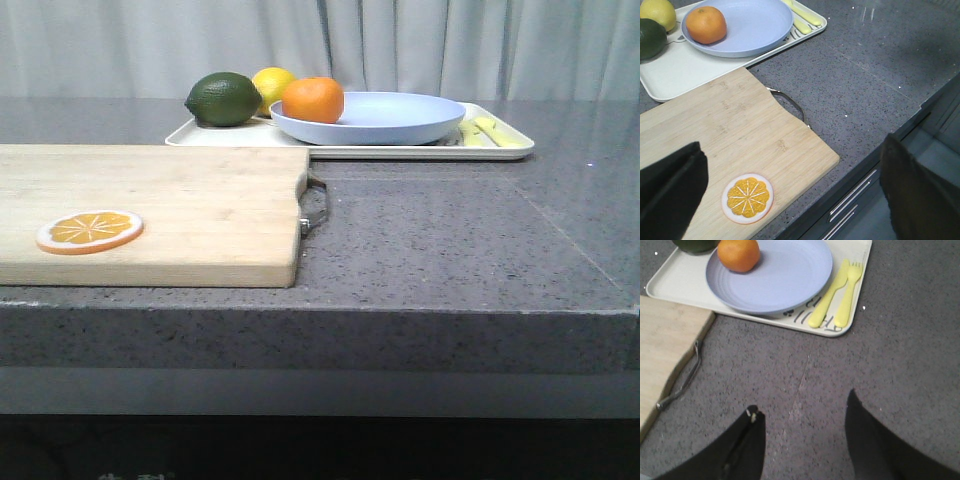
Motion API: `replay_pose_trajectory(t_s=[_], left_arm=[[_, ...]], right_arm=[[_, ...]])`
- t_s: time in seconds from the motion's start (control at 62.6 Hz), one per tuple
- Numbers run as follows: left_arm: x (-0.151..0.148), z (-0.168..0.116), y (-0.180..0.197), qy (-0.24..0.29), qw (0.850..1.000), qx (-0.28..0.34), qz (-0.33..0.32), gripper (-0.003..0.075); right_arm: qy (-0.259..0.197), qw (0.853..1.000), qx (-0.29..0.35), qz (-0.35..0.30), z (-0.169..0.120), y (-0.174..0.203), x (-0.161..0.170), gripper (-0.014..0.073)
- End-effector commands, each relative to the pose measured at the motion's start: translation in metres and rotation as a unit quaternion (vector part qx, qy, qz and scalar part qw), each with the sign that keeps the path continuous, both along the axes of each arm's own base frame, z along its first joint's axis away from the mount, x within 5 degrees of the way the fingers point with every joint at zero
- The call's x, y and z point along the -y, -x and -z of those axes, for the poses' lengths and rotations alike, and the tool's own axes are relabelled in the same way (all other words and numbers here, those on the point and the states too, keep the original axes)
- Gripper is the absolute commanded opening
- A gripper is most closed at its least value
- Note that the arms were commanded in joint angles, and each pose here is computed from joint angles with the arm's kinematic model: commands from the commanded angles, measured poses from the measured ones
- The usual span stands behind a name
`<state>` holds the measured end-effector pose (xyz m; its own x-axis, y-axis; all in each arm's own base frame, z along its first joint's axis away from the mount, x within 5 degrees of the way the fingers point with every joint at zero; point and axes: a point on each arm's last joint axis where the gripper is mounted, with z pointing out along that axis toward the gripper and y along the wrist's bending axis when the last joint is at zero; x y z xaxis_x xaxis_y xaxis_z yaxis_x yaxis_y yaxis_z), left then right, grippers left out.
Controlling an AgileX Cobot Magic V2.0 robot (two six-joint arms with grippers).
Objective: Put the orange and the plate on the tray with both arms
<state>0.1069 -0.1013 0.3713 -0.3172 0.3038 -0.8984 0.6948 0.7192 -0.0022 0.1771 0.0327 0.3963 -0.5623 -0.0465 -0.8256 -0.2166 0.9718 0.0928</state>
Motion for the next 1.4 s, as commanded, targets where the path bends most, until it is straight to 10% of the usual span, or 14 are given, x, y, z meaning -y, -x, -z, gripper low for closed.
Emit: replay_pose_trajectory(t_s=[0.0,0.559,0.91,1.181,1.389], left_arm=[[0.0,-0.015,0.0,0.039,0.999,0.033,-0.003,0.0674],[0.0,-0.015,0.0,0.039,0.999,0.033,-0.003,0.0664],[0.0,-0.015,0.0,0.039,0.999,0.033,-0.003,0.0274],[0.0,-0.015,0.0,0.039,0.999,0.033,-0.003,-0.002],[0.0,-0.015,0.0,0.039,0.999,0.033,-0.003,-0.0018]], right_arm=[[0.007,0.998,0.056,-0.001,-0.001,0.02,0.003,0.0393],[0.004,0.996,0.093,-0.003,0.054,0.106,0.013,0.0363],[0.004,0.995,0.097,-0.002,0.055,0.108,0.013,0.0003],[0.004,0.995,0.097,-0.002,0.055,0.107,0.013,-0.0069],[0.0,0.995,0.096,-0.003,0.055,0.108,0.013,-0.0069]])
